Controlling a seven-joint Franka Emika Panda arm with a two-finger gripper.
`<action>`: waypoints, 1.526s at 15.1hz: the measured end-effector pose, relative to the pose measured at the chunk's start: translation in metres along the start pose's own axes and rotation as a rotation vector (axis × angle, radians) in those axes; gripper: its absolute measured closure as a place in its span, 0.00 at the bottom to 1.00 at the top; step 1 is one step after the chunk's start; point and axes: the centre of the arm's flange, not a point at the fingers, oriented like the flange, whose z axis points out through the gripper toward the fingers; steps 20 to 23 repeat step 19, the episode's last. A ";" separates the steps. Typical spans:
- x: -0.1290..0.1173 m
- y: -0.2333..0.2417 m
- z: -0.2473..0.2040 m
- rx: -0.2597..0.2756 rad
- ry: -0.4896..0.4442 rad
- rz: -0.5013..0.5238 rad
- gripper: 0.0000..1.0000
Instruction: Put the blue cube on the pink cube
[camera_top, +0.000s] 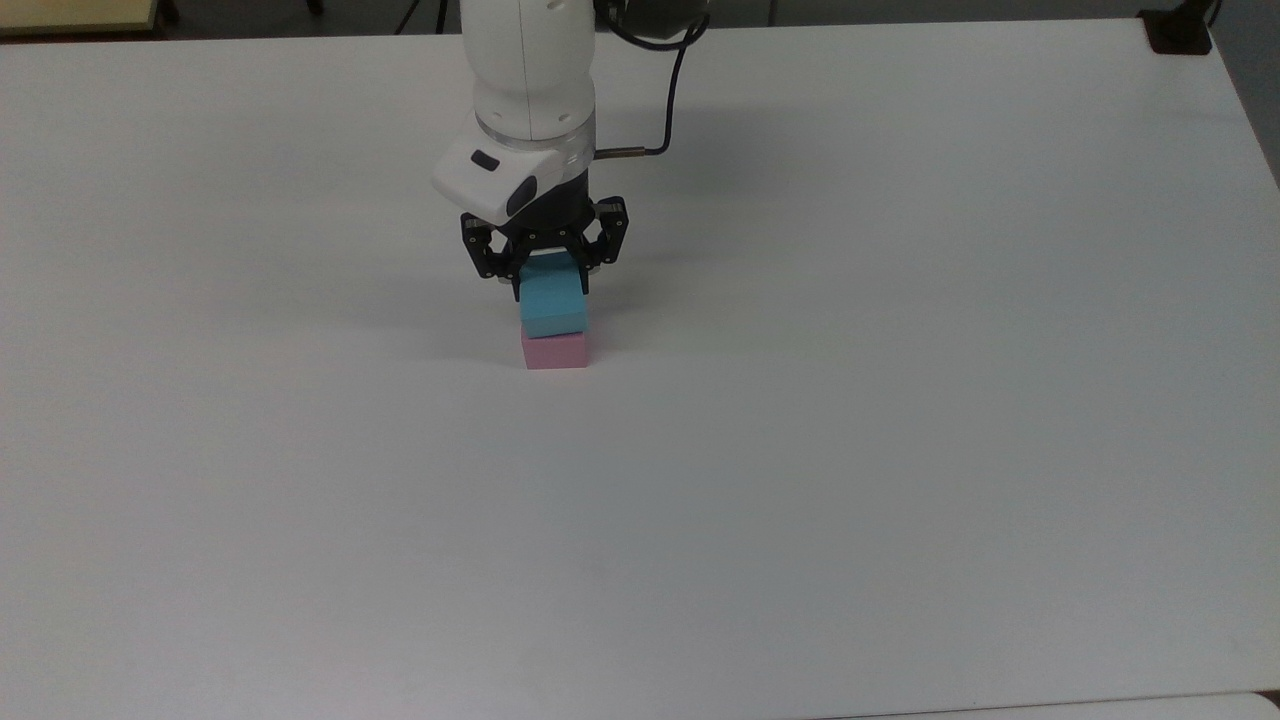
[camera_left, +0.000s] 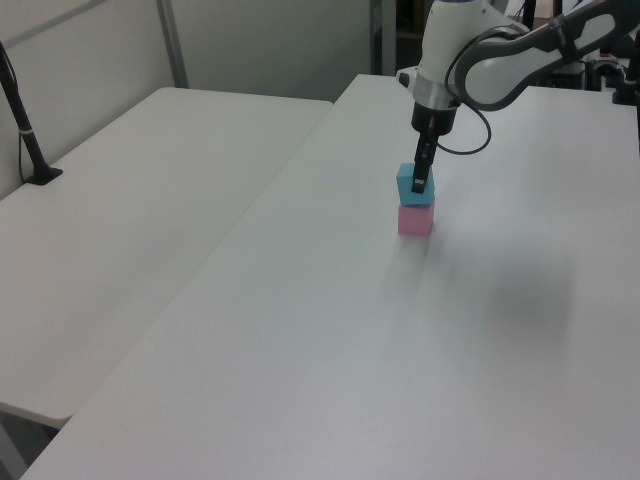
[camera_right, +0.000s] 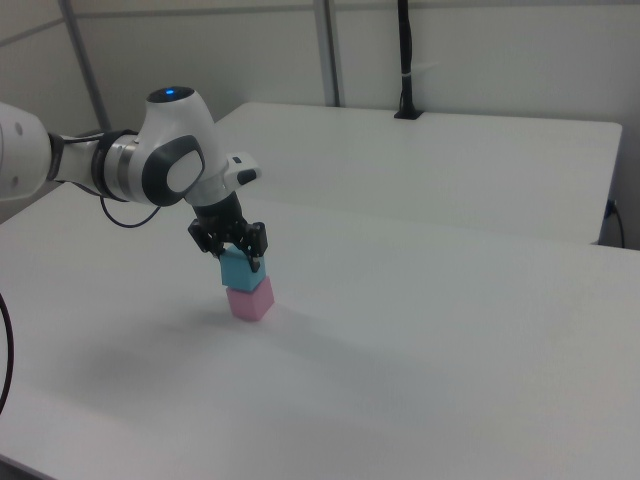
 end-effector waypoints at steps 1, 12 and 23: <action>0.000 0.001 0.004 -0.002 -0.007 0.001 0.37; 0.007 0.015 -0.063 0.023 -0.127 0.112 0.00; -0.030 0.034 -0.192 -0.008 -0.258 0.189 0.00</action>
